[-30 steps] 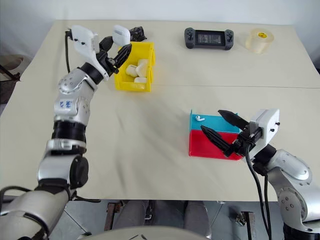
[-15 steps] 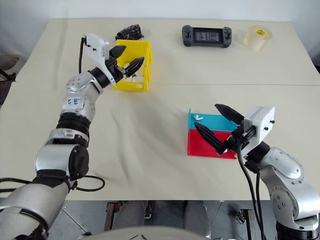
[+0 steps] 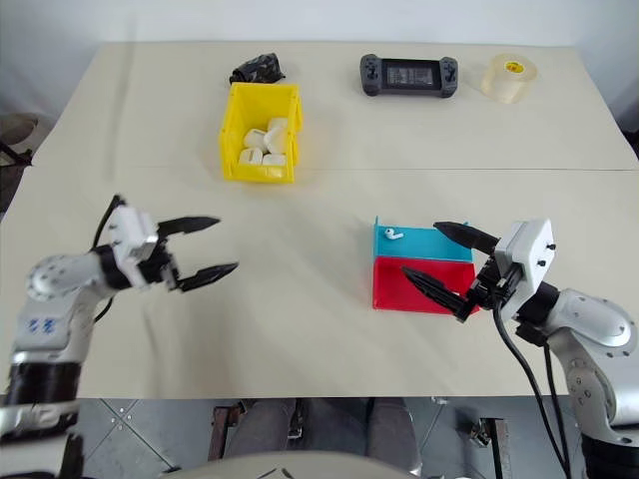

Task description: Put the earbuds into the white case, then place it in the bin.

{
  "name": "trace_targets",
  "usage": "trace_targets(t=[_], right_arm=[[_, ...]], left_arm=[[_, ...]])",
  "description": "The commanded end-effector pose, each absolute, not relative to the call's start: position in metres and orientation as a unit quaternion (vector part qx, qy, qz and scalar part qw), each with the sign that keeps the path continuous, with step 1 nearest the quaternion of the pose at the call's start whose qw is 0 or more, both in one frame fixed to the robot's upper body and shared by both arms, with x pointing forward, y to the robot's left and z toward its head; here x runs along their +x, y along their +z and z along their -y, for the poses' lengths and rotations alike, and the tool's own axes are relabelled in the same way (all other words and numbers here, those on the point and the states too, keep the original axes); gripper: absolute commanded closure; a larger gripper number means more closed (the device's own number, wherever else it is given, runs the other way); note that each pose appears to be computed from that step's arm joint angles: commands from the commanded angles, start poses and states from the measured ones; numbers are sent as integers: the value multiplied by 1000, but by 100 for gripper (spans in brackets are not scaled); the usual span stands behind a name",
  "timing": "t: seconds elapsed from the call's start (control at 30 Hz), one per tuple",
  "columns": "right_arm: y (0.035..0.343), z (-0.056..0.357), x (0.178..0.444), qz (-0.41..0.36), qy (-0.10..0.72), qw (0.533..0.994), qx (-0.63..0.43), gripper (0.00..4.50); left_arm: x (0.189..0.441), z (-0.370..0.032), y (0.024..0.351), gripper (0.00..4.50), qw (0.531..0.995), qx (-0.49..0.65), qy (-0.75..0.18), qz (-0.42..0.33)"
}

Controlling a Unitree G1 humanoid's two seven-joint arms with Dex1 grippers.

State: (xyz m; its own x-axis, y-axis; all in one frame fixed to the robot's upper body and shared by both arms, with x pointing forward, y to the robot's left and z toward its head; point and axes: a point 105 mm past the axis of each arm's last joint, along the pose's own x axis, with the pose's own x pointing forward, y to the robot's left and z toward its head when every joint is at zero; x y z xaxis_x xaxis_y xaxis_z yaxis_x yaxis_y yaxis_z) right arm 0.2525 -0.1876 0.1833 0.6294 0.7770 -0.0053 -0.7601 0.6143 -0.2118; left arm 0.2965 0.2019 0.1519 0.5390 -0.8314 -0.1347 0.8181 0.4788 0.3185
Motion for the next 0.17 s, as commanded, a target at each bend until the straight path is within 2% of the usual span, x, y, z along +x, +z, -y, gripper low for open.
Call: trace_targets(t=[0.03, 0.17], right_arm=[[191, 196, 254, 66, 434, 890, -124, 0], [177, 203, 254, 50, 438, 889, -126, 0]], left_arm=[[288, -210, 174, 4, 868, 192, -454, 63], [277, -220, 173, 4, 878, 197, -432, 59]])
